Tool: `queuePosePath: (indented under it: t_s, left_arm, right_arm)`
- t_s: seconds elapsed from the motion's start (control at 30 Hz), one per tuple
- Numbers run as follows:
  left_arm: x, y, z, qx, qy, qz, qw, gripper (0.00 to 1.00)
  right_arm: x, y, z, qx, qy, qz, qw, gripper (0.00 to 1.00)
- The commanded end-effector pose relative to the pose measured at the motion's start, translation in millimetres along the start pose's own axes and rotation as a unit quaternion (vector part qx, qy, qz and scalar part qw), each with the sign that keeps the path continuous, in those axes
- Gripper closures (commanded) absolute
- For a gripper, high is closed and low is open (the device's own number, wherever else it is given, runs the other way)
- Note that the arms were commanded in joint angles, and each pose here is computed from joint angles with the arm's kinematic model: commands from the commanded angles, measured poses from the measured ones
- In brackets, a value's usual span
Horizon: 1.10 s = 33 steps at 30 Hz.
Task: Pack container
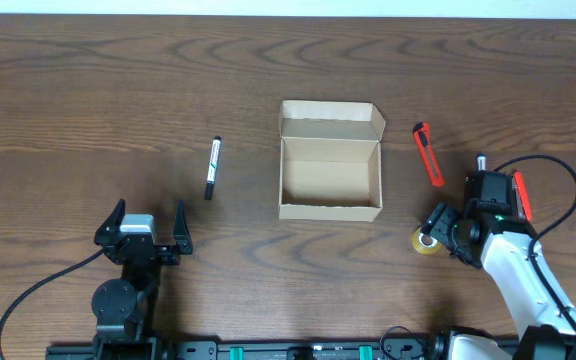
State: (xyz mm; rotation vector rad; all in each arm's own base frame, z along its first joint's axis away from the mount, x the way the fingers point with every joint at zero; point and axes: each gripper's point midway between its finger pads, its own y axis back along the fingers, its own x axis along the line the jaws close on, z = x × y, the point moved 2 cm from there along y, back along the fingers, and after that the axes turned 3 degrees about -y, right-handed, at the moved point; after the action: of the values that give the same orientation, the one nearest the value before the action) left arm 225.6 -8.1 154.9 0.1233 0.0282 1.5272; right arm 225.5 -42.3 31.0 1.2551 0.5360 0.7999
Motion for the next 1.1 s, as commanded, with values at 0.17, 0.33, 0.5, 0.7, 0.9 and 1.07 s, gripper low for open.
queuePosePath:
  t_s: [0.17,0.33,0.5,0.7,0.9,1.07]
  left_arm:
    - [-1,0,-15,0.029,0.006,-0.001,1.000,0.05]
    - [-1,0,-15,0.028,0.006,-0.001,1.000,0.05]
    - [-1,0,-15,0.028,0.006,-0.001,1.000,0.05]
    - [-1,0,-15,0.028,0.006,-0.001,1.000,0.05]
    - [-1,0,-15,0.028,0.006,-0.001,1.000,0.05]
    - [0,0,-15,0.028,0.006,-0.001,1.000,0.05]
  right_arm:
    - [-2,-5,-1,-0.002,0.000,-0.015,1.000,0.27]
    - [-4,-14,-6,0.016,0.001,-0.025,1.000,0.30]
    - [-6,-21,-10,0.029,-0.006,-0.033,0.999,0.28]
    - [-6,-21,-10,0.030,-0.006,-0.034,0.999,0.27]
    - [-5,-21,-9,0.028,-0.006,-0.033,0.999,0.26]
    - [-3,-21,-11,0.034,-0.001,-0.024,0.999,0.25]
